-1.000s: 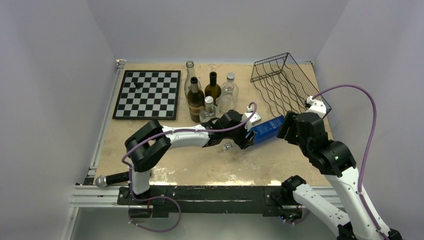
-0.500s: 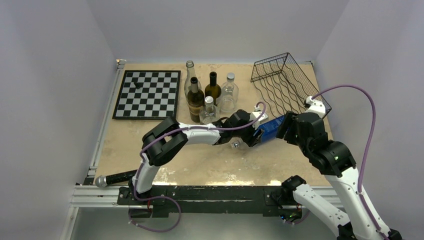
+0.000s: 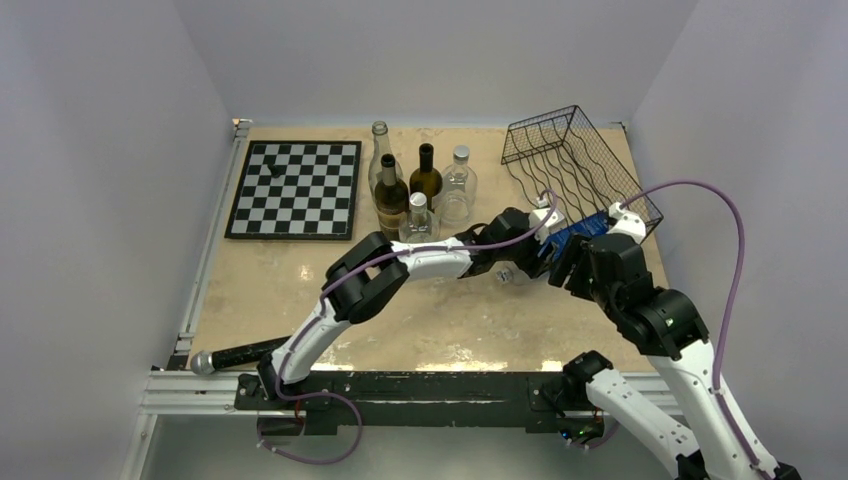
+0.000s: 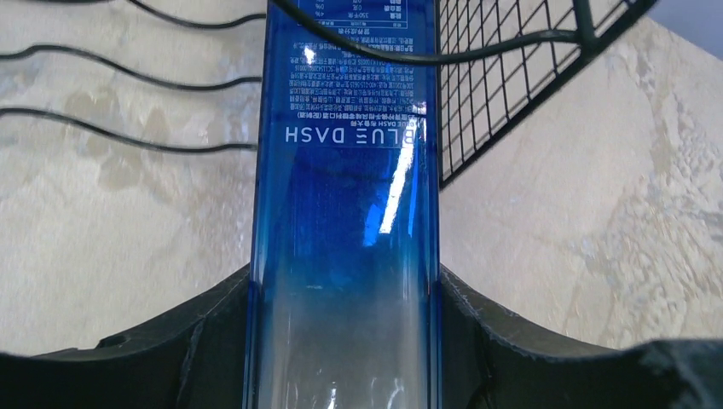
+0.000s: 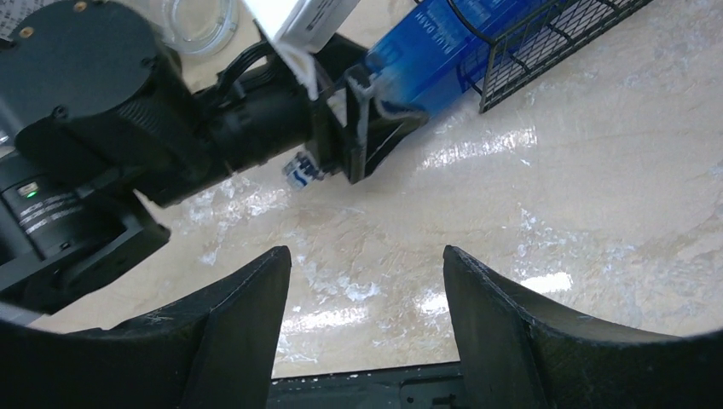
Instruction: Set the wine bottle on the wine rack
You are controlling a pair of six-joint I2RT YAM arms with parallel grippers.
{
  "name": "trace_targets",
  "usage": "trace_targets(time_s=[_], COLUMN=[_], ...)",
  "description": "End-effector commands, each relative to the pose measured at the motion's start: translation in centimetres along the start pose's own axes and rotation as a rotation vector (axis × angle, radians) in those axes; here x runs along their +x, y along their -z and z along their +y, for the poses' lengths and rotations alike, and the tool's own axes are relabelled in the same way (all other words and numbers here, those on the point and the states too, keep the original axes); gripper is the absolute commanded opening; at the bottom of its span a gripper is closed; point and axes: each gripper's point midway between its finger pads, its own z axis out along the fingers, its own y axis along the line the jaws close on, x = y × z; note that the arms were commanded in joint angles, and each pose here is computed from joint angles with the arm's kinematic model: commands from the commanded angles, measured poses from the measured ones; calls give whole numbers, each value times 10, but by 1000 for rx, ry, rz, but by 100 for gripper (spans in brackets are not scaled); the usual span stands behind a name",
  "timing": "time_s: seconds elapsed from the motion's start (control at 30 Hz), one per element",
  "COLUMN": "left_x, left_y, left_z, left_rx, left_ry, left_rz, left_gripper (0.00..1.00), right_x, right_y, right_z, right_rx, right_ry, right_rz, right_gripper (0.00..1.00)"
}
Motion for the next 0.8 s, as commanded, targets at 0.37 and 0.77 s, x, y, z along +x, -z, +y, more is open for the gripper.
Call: trace_targets(time_s=[0.37,0.77], left_x=[-125,-120], left_y=[-22,-40], left_z=[-33,-28], left_rx=[90,84], left_ry=[-67,-52], left_rz=[-317,-317], left_gripper=[0,15], right_x=[13,5], right_y=[17,22], right_z=[-11,-15], right_rx=[-28,-14], right_ry=[-67,-55], right_rz=[-4,-35], right_gripper=[70,70])
